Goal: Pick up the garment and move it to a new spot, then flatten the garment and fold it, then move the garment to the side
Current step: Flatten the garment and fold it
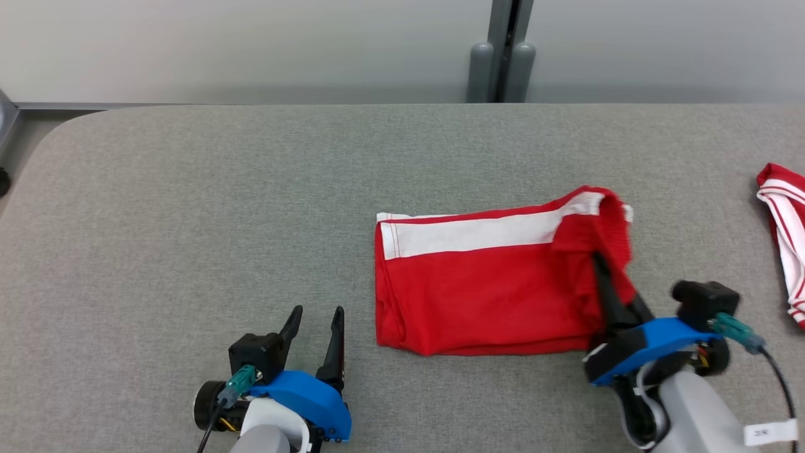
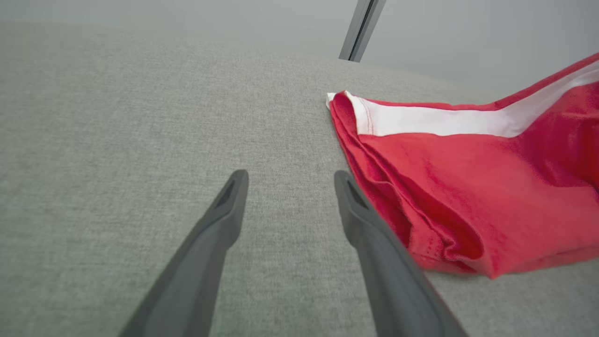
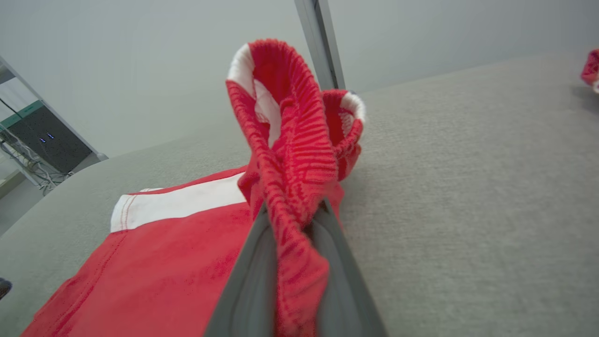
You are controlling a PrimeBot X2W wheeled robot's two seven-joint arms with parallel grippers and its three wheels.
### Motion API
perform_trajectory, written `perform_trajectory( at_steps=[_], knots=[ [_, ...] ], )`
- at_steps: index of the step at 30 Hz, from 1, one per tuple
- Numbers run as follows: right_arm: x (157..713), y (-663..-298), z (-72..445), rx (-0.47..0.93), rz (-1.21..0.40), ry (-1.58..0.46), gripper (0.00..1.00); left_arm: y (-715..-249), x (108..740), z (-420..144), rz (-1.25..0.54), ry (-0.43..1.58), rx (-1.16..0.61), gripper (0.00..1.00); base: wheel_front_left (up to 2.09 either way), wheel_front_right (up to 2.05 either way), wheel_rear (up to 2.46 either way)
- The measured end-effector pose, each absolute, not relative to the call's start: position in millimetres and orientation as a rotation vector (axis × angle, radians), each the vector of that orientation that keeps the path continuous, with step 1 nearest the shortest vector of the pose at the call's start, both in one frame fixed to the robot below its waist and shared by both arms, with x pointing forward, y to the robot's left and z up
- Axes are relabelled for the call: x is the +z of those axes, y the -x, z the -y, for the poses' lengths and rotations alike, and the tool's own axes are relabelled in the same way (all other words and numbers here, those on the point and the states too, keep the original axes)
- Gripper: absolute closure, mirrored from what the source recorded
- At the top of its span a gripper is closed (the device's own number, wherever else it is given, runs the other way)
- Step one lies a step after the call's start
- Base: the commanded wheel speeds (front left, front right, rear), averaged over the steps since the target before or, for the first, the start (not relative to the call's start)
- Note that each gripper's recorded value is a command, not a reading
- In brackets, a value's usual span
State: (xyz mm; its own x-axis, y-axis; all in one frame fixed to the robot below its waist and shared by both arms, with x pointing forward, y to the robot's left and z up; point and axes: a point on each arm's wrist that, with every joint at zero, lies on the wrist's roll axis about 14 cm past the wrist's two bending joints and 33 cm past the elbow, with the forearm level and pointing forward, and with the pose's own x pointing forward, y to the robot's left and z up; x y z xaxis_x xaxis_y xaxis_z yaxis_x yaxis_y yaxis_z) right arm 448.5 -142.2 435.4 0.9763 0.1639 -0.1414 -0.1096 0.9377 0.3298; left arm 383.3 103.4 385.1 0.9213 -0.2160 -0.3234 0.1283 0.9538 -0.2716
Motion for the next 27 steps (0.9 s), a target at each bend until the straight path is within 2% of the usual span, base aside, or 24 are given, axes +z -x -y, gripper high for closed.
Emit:
perform_trajectory(
  at_steps=[8, 14, 15, 16, 17, 18, 21, 27],
  knots=[
    [466, -458, 45, 0.422, -0.134, -0.313, 1.00, -369, 388, -114, -0.357, 0.271, -0.141, 0.00, 0.00, 0.00, 0.00],
    [451, -459, -7, 0.571, -0.201, -0.196, 1.00, -357, 387, -136, -0.355, 0.282, -0.064, 0.00, 0.00, 0.00, 0.00],
    [447, -458, -15, 0.592, -0.215, -0.182, 0.90, -354, 386, -140, -0.358, 0.282, -0.048, 0.00, 0.00, 0.00, 0.00],
    [441, -455, -23, 0.615, -0.230, -0.166, 0.61, -352, 385, -145, -0.362, 0.282, -0.032, 0.00, 0.00, 0.00, 0.00],
    [437, -452, -30, 0.640, -0.242, -0.146, 0.11, -349, 383, -148, -0.367, 0.283, -0.019, 0.00, 0.00, 0.00, 0.00],
    [434, -450, -37, 0.660, -0.250, -0.140, 0.00, -347, 381, -151, -0.372, 0.284, -0.007, 0.00, 0.00, 0.00, 0.00],
    [428, -440, -51, 0.705, -0.270, -0.137, 0.00, -341, 375, -157, -0.391, 0.286, 0.017, 0.00, 0.00, 0.00, 0.00],
    [448, -430, -55, 0.734, -0.207, -0.165, 0.00, -352, 381, -152, -0.367, 0.270, -0.001, 0.00, 0.00, 0.00, 0.00]
  ],
)
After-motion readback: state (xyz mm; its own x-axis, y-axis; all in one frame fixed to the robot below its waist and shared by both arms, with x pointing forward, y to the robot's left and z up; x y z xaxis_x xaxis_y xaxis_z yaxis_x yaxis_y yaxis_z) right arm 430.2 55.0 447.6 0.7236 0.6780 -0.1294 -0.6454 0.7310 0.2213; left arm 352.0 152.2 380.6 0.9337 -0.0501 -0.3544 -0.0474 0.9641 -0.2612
